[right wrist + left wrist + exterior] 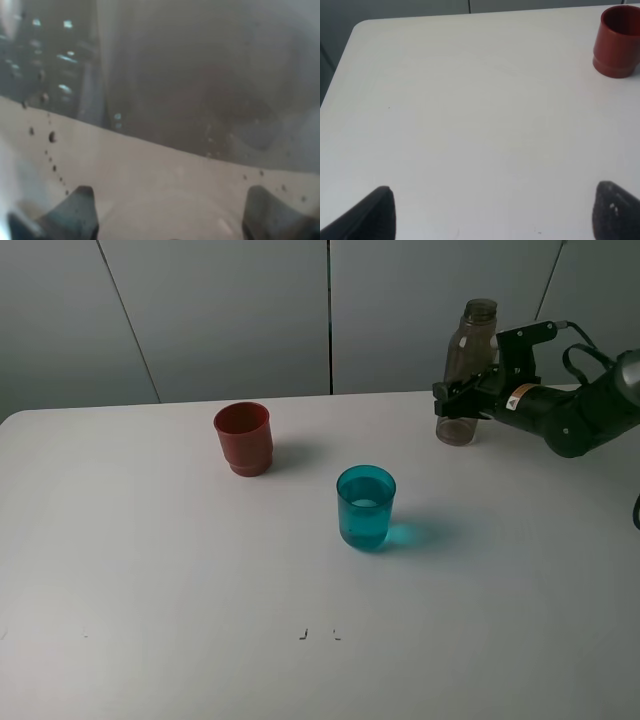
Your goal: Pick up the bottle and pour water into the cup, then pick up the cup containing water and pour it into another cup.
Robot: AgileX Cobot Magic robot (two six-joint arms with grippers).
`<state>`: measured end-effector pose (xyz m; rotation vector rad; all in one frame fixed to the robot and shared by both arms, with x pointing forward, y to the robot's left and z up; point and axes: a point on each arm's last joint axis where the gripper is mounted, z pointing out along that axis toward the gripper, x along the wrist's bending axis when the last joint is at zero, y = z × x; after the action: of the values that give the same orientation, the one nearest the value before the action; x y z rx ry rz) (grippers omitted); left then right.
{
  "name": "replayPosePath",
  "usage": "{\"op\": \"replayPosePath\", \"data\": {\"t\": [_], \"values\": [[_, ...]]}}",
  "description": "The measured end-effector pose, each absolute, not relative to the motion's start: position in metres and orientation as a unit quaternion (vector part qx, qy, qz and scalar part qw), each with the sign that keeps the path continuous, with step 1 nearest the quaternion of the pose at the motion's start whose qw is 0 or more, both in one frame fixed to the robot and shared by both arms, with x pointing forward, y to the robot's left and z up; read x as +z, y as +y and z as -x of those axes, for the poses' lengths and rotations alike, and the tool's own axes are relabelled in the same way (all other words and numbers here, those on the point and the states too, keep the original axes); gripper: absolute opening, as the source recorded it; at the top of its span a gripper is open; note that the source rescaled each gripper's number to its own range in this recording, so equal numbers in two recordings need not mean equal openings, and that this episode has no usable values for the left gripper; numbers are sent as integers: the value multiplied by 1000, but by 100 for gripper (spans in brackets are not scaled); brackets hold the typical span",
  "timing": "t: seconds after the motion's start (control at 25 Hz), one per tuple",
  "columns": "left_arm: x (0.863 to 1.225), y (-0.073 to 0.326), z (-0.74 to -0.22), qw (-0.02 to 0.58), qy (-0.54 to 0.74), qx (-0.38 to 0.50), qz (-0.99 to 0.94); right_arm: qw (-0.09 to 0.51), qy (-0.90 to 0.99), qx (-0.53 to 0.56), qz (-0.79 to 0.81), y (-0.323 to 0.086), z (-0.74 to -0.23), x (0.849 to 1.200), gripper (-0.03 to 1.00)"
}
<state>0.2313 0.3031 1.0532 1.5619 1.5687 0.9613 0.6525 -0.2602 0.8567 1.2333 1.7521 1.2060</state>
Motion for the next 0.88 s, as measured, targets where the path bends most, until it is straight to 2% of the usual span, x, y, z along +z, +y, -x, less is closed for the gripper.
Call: {"op": "replayPosePath", "data": {"t": [0.56,0.6,0.64,0.76,0.8,0.88], "values": [[1053,303,-231,356,607,372,-605,334,679,461,-465,-260,-652,856,1],[1053,303,-231,356,607,372,-605,333,679,460,-465,-260,-652,856,8],[1053,303,-231,356,607,372,-605,332,681,458,-465,-260,-652,856,21],[1053,303,-231,355,605,373,-607,328,681,457,-470,-260,-652,855,75],[1053,303,-231,355,605,373,-607,327,680,457,-470,-260,-652,855,89],[1053,303,-231,356,607,372,-605,327,679,458,-471,-260,-652,855,98]]}}
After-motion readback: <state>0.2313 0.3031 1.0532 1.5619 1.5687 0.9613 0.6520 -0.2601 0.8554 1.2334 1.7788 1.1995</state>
